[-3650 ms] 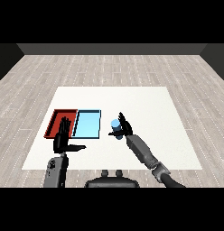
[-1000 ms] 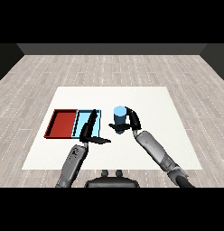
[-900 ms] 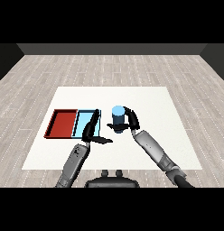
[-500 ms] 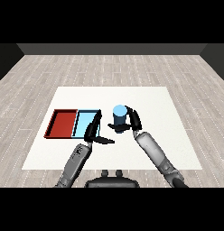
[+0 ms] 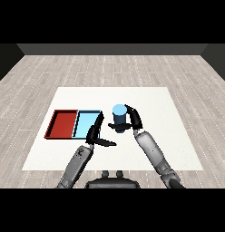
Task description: Pick the blue can and put it in the blue box
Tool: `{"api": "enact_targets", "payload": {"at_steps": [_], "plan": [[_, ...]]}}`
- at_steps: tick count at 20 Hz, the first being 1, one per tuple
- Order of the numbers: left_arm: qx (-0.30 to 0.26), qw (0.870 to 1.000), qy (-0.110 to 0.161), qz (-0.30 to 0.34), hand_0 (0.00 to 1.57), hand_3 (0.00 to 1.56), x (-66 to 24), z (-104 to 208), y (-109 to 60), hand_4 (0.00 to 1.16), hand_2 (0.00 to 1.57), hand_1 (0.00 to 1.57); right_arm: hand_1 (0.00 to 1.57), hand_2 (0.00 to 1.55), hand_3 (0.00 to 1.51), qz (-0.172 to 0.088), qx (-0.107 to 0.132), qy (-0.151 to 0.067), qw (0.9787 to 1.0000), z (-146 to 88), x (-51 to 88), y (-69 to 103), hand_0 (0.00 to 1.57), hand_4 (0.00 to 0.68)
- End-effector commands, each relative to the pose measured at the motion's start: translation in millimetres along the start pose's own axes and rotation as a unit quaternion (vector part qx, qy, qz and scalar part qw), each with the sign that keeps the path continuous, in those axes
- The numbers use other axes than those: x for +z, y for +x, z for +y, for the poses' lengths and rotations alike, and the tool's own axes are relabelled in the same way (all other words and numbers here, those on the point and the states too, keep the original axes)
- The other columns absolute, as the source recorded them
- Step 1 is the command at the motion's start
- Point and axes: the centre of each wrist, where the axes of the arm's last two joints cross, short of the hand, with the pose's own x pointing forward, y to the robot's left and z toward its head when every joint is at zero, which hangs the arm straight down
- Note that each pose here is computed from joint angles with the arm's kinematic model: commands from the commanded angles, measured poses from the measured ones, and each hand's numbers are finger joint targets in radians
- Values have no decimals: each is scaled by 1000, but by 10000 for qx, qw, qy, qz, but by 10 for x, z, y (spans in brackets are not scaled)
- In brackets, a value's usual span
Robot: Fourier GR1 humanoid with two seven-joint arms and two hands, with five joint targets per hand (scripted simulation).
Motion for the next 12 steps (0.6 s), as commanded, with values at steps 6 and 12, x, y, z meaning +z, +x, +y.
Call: {"api": "enact_targets", "payload": {"at_steps": [6, 12], "plan": [[-137, 9994, 71, 319, 0, 0, -99, -143, -272, 0, 0, 0, 1482, 1456, 1386, -60, 22, 130, 9999, 161, 134, 56, 1482, 593], [-43, 9989, 84, 460, 0, 0, -119, 117, -208, 0, 0, 0, 1490, 1456, 1394, -21, 40, 176, 9998, 240, 20, 159, 1490, 573]]}}
